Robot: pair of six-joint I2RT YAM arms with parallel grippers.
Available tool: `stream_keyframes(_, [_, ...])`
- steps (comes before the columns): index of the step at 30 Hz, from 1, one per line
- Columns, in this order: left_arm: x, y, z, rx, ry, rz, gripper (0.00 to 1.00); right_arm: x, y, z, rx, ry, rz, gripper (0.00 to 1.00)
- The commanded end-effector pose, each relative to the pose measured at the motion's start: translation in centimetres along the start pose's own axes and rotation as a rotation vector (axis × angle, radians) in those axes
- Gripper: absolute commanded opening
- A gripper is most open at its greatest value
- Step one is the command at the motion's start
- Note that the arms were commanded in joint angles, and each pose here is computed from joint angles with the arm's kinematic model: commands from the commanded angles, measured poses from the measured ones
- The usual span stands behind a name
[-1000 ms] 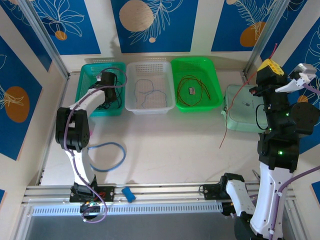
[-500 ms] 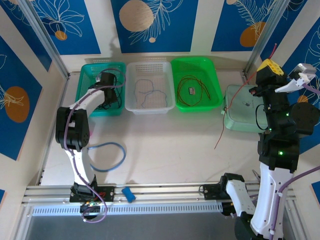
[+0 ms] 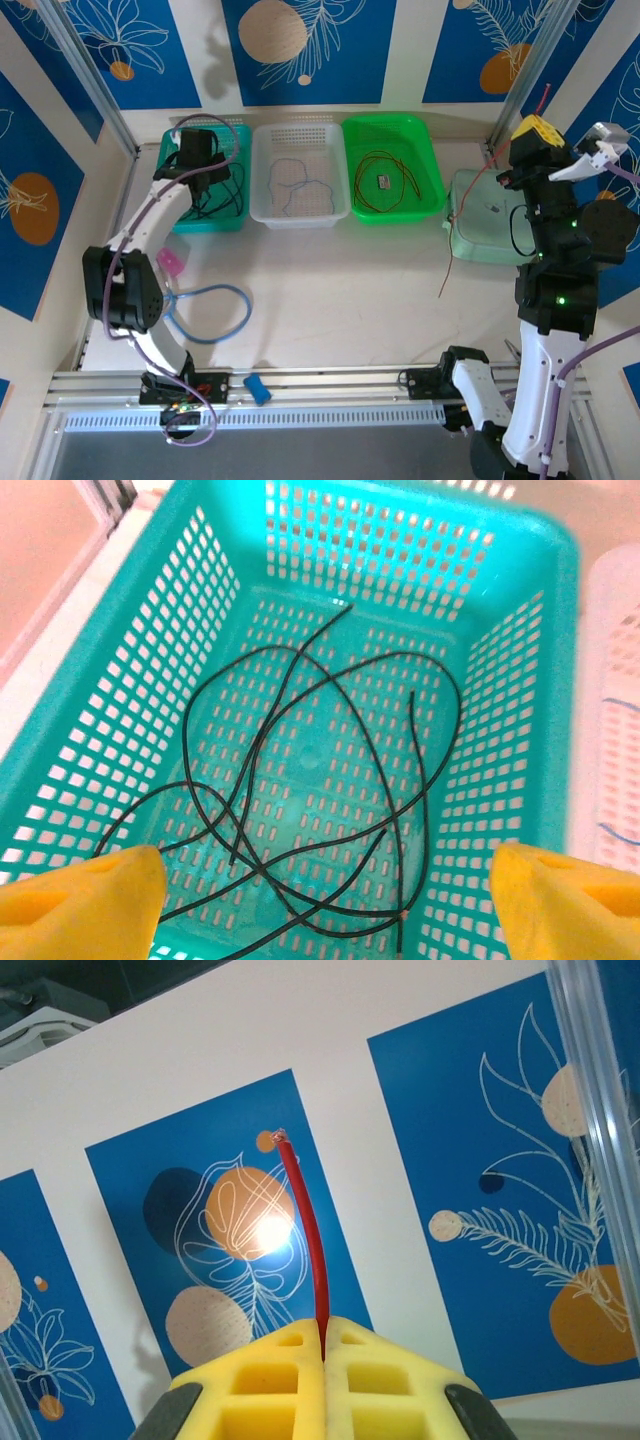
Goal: Untangle the cables
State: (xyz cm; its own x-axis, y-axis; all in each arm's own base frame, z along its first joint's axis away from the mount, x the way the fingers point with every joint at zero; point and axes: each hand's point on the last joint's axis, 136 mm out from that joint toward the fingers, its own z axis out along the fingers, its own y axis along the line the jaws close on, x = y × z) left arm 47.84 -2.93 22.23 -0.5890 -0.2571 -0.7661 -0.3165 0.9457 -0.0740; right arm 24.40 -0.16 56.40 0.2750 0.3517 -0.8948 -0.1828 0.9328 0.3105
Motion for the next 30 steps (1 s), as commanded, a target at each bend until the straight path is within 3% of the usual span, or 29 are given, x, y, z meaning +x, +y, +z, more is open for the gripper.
stream_keyframes(1, [-0.6, -1.8, -3.2, 0.07, -0.067, 0.021, 0.84, -2.1, 1.5, 0.9, -0.062, -0.046, 0.015, 0.0])
stream_keyframes(8, [1.0, -4.6, -8.5, 0.172, -0.15, 0.058, 0.85, -4.4, 3.0, 3.4, -0.122, -0.083, 0.025, 0.0])
stream_keyframes(15, [2.9, -5.6, -12.6, 0.331, -0.127, -0.026, 0.85, -5.4, 5.0, 7.2, -0.193, -0.098, 0.001, 0.0])
stream_keyframes(25, [8.4, -8.2, -14.4, 0.459, -0.02, -0.091, 0.86, -7.3, 6.5, 14.6, -0.24, -0.141, -0.078, 0.0])
stream_keyframes(30, [10.3, -9.4, -14.9, 0.48, 0.014, -0.083, 0.86, -6.1, 5.7, 19.2, -0.225, -0.115, -0.106, 0.0])
